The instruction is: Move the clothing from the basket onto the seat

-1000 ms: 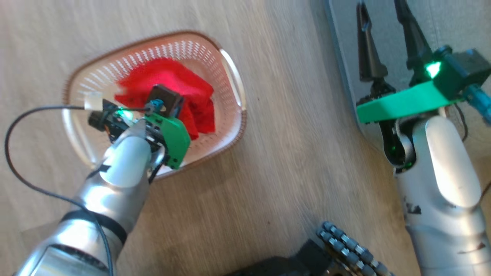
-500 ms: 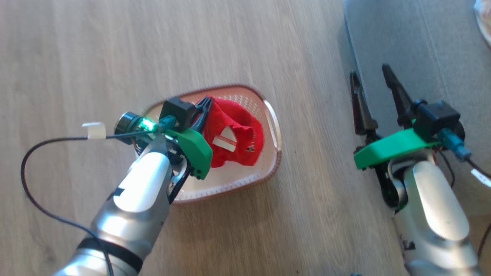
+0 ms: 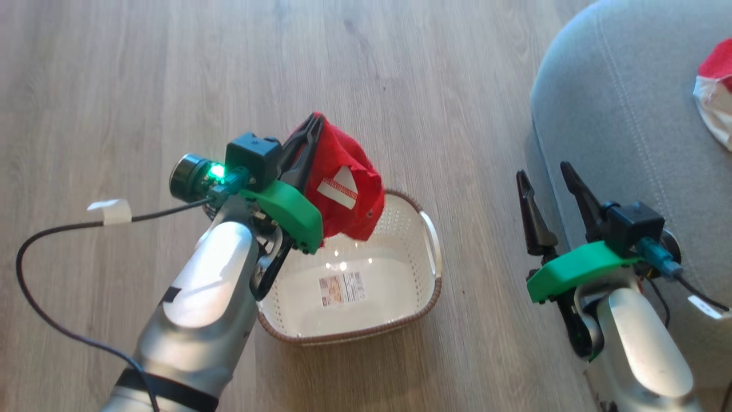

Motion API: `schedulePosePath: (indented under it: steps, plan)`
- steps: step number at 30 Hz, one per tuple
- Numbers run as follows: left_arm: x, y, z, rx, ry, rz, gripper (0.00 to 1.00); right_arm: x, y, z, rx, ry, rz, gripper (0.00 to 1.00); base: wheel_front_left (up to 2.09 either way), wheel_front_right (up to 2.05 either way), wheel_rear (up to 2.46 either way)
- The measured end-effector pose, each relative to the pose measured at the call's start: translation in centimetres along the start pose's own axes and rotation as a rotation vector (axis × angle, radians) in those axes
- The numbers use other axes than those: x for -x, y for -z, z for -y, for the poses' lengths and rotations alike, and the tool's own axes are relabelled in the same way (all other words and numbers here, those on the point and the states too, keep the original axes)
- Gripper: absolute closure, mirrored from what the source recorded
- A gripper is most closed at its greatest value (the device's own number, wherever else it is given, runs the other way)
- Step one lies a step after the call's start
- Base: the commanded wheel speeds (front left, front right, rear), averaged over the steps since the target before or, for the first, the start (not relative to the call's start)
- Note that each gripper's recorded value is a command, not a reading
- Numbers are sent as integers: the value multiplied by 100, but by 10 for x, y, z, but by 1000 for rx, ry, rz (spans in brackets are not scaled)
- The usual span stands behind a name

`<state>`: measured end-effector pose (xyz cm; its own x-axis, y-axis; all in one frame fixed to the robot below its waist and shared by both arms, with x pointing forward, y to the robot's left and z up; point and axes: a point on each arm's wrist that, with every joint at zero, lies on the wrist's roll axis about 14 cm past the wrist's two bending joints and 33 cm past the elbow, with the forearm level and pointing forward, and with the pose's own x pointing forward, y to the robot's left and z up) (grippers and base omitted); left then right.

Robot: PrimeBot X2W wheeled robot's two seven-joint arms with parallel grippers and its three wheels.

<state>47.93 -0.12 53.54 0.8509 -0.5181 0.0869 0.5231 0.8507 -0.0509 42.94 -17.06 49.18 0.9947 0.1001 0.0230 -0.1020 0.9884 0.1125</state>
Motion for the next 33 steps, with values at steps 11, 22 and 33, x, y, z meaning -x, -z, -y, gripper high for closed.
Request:
schedulePosePath:
  steps: [11, 22, 33]
  plan:
    - [8, -88, 20, -53, 40, 228, 100, 23, -4, -7, -5, -9, 4, 0, 0, 0, 0]
    - [9, -159, 53, -63, 139, 430, 100, 25, -3, -13, -10, -25, 0, 0, 0, 0, 0]
    - [7, -163, 68, -60, 169, 445, 100, 23, 5, -43, 2, -121, -25, 0, 0, 0, 0]
